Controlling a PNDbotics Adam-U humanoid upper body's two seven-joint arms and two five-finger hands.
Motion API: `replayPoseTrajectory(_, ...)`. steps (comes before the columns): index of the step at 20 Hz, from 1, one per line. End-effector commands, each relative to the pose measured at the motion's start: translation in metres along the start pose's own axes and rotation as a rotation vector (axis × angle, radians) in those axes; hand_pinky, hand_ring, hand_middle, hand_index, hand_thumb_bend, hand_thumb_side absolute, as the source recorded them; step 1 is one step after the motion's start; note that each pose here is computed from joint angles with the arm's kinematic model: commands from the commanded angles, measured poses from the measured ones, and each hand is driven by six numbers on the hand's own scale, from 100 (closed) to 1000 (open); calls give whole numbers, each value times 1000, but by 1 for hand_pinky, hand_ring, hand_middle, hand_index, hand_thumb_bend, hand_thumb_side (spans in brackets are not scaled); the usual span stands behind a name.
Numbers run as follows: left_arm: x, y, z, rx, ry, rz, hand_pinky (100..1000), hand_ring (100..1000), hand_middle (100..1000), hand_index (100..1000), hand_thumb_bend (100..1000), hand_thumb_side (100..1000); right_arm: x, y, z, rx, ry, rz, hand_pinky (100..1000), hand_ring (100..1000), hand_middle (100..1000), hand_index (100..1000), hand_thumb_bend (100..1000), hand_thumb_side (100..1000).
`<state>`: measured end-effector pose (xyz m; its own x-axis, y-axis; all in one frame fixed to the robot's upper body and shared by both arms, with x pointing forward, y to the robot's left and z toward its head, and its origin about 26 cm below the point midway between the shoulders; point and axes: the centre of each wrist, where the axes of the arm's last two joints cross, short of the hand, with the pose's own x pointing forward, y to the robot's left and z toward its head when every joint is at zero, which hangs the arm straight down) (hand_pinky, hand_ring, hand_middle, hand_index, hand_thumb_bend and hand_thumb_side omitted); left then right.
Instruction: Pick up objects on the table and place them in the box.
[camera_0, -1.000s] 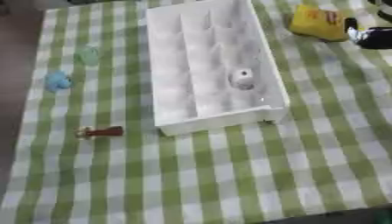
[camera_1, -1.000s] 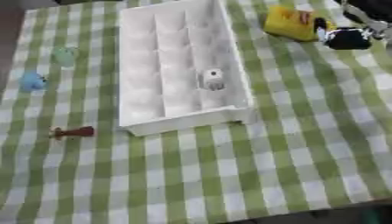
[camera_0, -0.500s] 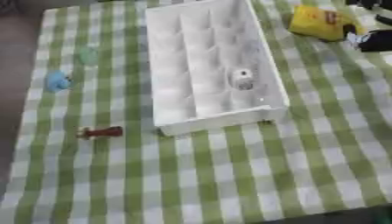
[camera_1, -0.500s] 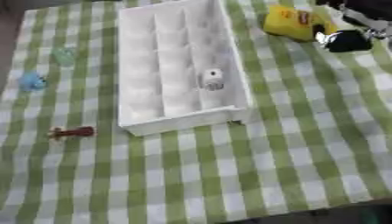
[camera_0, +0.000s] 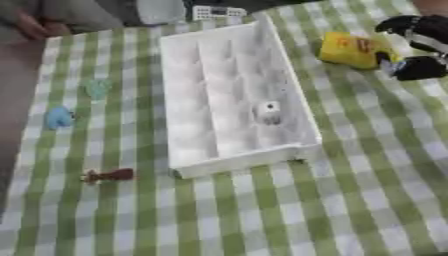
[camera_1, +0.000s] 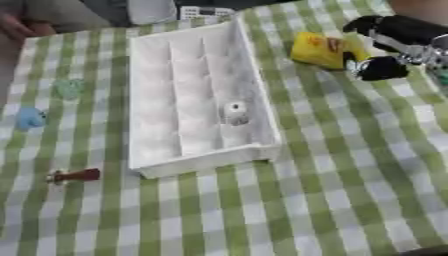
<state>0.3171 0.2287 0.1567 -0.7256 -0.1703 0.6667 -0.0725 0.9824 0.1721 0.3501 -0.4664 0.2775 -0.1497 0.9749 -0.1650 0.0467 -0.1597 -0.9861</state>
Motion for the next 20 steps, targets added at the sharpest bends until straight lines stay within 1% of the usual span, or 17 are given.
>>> replayPoseTrajectory(1,7,5,-5,-17,-34,-16,788,1000,684,761,100,826,-6,-22,6,-28,6,41,881,913,926,1000,100,614)
replayPoseTrajectory(6,7,5,-5,-24,-37,-12,789,1000,688,762,100,826,-5,-23,5,-28,4,45,882,914,927,1000,100,637)
replayPoseTrajectory(7,7,4,-5,-26,-38,-11,789,1000,691,762,100,826,-5,-22,5,-26,3,44,883,917,929,1000,100,685)
replayPoseTrajectory(8,7,4,-6,-28,-40,-10,789,1000,691,762,100,826,-5,-22,5,-22,2,44,883,917,929,1000,100,685)
replayPoseTrajectory(9,7,4,-6,-31,-42,-9,789,1000,692,762,100,827,-5,-21,4,-18,0,42,884,918,931,1000,100,721)
replayPoseTrajectory(10,8,4,-6,-32,-43,-8,789,1000,692,762,100,827,-5,-21,4,-14,-1,41,884,918,931,1000,100,721)
replayPoseTrajectory(11,8,4,-6,-34,-44,-7,789,1000,692,763,100,828,-5,-20,4,-10,-2,40,886,922,933,1000,106,752)
replayPoseTrajectory(15,8,3,-7,-40,-48,-4,790,1000,693,763,100,829,-5,-20,3,18,-14,44,915,944,948,1000,154,801)
replayPoseTrajectory(19,9,2,-7,-48,-51,-1,790,1000,693,763,100,829,-5,-22,4,55,-22,50,930,955,956,1000,174,828)
replayPoseTrajectory(20,9,2,-7,-49,-52,0,790,1000,693,763,100,831,-5,-23,4,63,-21,53,933,959,959,1000,190,848)
